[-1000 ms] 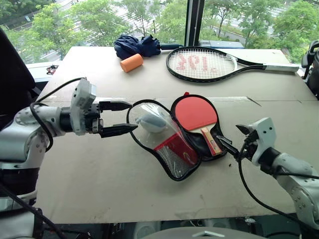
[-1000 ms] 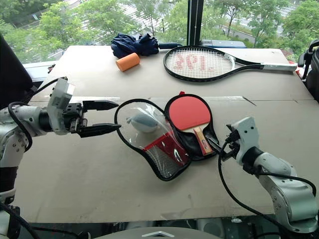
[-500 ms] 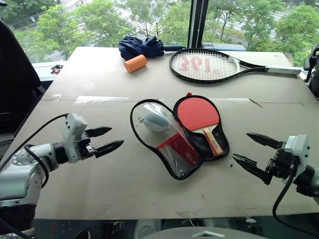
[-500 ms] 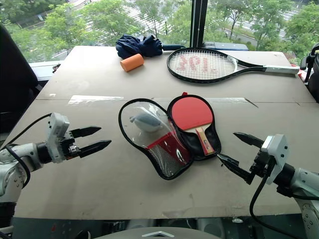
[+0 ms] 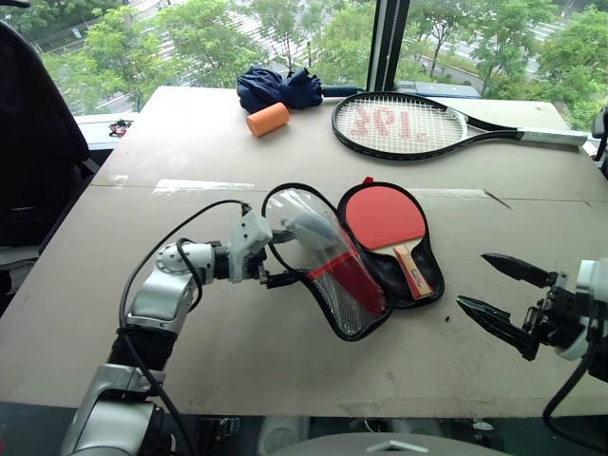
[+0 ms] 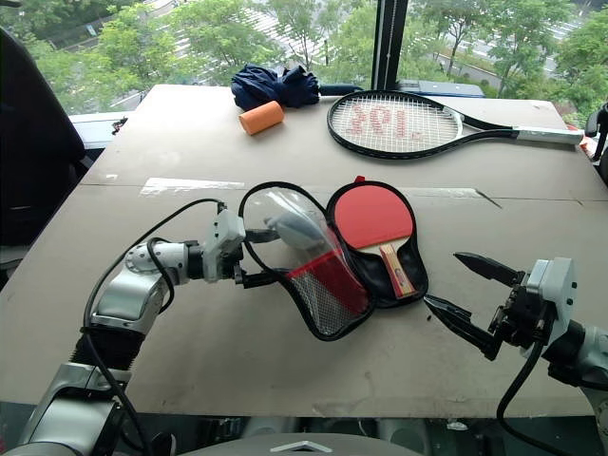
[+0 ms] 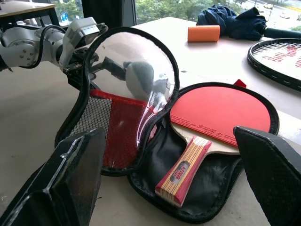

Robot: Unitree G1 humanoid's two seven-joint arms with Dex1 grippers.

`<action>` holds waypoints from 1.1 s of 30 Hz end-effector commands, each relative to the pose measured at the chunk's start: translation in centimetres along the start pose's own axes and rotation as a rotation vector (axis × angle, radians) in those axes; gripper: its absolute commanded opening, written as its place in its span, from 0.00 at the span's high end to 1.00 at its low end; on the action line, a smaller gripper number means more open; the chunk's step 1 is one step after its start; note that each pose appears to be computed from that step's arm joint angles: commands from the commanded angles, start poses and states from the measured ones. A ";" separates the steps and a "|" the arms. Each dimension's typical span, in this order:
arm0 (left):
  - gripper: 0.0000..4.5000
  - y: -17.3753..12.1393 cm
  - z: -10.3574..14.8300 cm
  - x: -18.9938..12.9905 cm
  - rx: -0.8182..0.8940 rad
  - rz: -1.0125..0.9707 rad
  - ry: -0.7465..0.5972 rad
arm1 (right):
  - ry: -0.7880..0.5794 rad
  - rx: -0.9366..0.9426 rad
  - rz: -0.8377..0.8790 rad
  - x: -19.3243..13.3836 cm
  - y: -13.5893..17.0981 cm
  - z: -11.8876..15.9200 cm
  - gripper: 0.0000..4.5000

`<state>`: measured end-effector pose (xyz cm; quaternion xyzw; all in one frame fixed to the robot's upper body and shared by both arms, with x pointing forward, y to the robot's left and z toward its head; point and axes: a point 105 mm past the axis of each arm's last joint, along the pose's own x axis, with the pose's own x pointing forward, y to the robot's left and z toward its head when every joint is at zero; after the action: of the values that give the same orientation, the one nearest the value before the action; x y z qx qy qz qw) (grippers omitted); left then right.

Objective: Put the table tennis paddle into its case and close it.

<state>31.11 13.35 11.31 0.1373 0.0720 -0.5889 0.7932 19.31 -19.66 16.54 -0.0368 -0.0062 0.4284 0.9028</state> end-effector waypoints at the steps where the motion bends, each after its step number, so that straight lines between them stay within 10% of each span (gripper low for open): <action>1: 0.00 -0.1 3.8 1.5 0.050 -0.076 -0.101 | -0.026 -0.089 -0.016 -1.4 -0.1 2.0 0.03; 9: 0.00 1.3 8.9 6.4 0.046 -0.127 -0.268 | -0.030 -0.109 -0.061 -2.6 0.2 3.0 0.03; 16: 0.00 2.6 7.1 11.5 0.088 -0.040 -0.169 | -0.061 -0.110 -0.064 -0.9 0.5 3.5 0.03; 25: 0.00 2.2 12.1 7.6 0.110 -0.038 -0.419 | -0.081 -0.091 -0.046 0.9 0.2 3.4 0.03; 33: 0.00 1.0 11.7 2.4 0.119 -0.038 -0.322 | -0.038 -0.091 -0.063 2.8 -1.3 1.7 0.03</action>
<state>33.26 7.57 20.27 0.0786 -0.0681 -0.6144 0.7821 21.46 -18.03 18.14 -0.0511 -0.0393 0.4124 0.9087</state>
